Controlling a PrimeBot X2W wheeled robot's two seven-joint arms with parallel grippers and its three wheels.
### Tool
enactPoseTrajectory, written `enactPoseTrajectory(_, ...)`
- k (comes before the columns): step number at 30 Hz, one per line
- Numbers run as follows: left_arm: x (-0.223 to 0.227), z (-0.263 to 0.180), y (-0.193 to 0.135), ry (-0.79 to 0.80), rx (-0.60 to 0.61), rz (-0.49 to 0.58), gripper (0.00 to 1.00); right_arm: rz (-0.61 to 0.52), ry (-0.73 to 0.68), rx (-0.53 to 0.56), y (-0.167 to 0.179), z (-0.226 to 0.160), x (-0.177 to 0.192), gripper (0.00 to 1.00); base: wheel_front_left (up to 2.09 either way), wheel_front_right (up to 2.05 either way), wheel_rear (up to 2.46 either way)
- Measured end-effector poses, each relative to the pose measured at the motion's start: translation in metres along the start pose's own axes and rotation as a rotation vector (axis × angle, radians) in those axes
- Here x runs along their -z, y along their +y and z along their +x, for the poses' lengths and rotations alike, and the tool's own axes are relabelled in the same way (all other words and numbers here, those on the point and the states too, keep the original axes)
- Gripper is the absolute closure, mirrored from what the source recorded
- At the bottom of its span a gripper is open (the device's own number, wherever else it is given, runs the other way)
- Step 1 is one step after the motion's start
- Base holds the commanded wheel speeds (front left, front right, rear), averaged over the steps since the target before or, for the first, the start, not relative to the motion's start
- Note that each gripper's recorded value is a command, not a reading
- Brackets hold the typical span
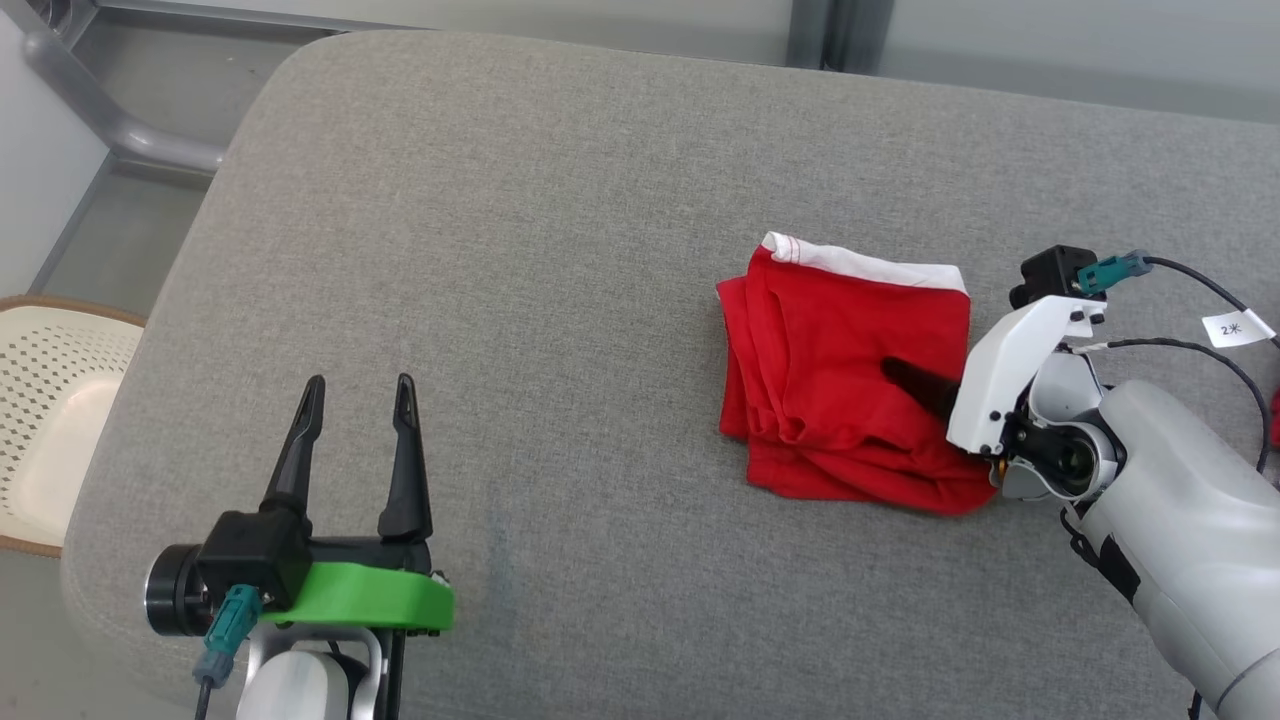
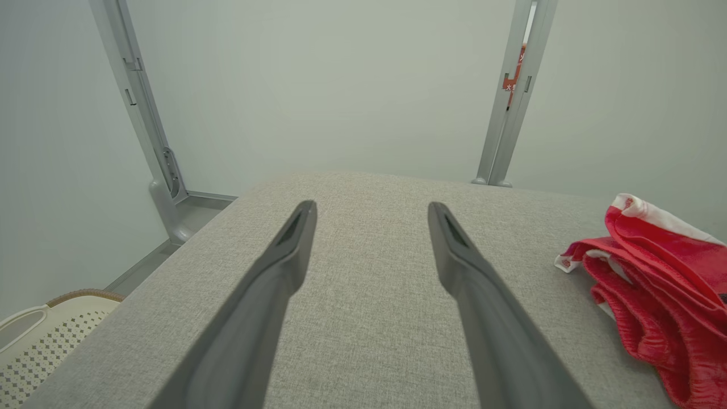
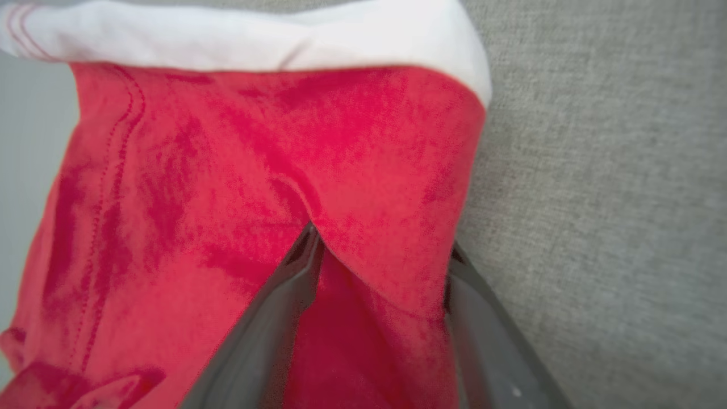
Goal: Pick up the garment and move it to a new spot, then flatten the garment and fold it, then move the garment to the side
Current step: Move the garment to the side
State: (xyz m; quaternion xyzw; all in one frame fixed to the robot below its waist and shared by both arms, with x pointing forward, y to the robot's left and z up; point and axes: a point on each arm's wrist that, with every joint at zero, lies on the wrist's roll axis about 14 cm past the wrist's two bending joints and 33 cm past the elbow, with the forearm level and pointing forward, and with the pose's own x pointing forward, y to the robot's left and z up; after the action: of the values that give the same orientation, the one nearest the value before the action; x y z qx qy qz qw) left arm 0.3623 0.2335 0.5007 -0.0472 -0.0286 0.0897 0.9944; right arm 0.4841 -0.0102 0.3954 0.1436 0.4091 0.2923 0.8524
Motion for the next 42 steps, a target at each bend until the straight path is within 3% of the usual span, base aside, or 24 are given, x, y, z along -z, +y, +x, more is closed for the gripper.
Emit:
enactPoseTrajectory(1,0.0,0.0,0.0,0.001,0.001,0.0,0.0,0.002,-0.001,-0.001,0.0,0.0,0.0,1.0,0.0,0.0,0.0)
enactPoseTrajectory(12,-0.004,0.008,-0.025,-0.021,0.091,-0.008,0.0,-0.019,-0.146,-0.004,-0.002,-0.027,-0.017,1.0,0.0,0.0,0.0)
enactPoseTrajectory(22,-0.004,0.023,-0.09,-0.034,0.314,-0.03,0.0,-0.014,-0.287,0.062,-0.031,-0.085,-0.022,1.0,0.0,0.0,0.0)
enactPoseTrajectory(34,0.004,0.033,-0.192,-0.021,0.61,-0.061,0.0,0.066,-0.436,0.187,-0.07,-0.162,-0.013,1.0,0.0,0.0,0.0)
enactPoseTrajectory(42,0.01,0.034,-0.24,-0.006,0.739,-0.077,0.0,0.091,-0.51,0.284,-0.097,-0.209,-0.008,1.0,0.0,0.0,0.0)
